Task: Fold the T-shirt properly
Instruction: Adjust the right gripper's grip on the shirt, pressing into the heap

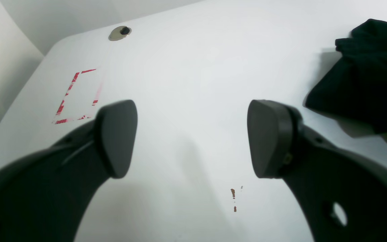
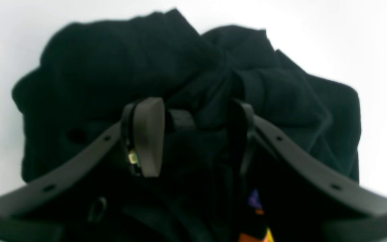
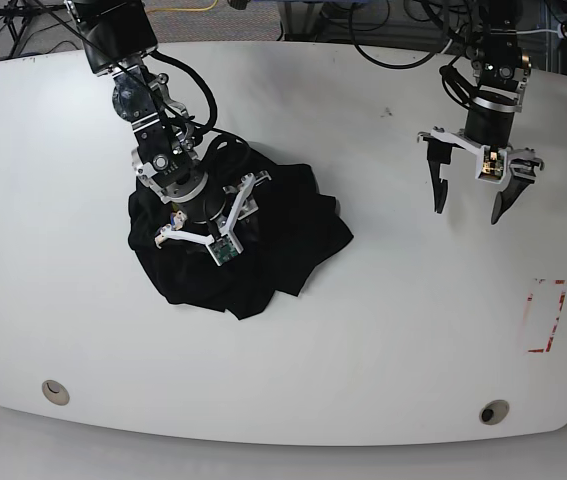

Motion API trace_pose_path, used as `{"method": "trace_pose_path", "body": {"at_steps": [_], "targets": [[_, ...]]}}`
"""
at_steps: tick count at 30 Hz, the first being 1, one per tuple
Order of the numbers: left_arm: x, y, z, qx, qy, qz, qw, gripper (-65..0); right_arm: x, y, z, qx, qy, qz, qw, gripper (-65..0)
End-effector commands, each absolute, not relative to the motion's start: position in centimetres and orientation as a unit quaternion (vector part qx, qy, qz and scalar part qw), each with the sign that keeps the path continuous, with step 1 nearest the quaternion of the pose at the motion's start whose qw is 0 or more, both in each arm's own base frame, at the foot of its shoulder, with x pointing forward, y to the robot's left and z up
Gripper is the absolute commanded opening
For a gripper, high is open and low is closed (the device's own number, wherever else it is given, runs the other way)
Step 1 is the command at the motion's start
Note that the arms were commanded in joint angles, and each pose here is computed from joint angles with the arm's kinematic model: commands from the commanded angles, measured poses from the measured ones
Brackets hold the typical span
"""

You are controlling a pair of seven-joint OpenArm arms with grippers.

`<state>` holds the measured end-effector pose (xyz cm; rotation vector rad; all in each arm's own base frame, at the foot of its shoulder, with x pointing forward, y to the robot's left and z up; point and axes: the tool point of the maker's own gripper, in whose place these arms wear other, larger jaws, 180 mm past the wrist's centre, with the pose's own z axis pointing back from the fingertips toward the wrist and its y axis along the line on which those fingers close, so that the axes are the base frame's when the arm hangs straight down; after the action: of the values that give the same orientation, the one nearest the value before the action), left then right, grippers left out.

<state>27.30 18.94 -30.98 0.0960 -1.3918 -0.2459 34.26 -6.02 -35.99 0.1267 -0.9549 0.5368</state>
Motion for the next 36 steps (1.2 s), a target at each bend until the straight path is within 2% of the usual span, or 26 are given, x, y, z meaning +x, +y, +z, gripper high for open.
{"method": "trace_pose_path", "body": {"at_steps": [1,15,27,36], "targets": [[27.5,19.1,-29.6,0.046,-0.659,-0.113,0.742,-16.8,35.3,-6.3,-34.7,0.055,-0.475,0.253,0.841,-36.2],[27.6,19.2,-29.6,0.048,-0.659,-0.114,0.742,-16.6,34.9,-5.8,-34.7,0.061,-0.477,0.256,0.839,-37.2],[27.6,19.0,-29.6,0.046,-0.660,-0.115,0.741,-16.9,35.0,-5.7,-34.3,0.063,-0.482,0.258,0.835,-65.0],[27.7,18.9,-29.9,0.044,-0.656,-0.116,0.744,-16.9,35.0,-5.0,-31.6,0.068,-0.513,0.260,0.815,-65.0]]}}
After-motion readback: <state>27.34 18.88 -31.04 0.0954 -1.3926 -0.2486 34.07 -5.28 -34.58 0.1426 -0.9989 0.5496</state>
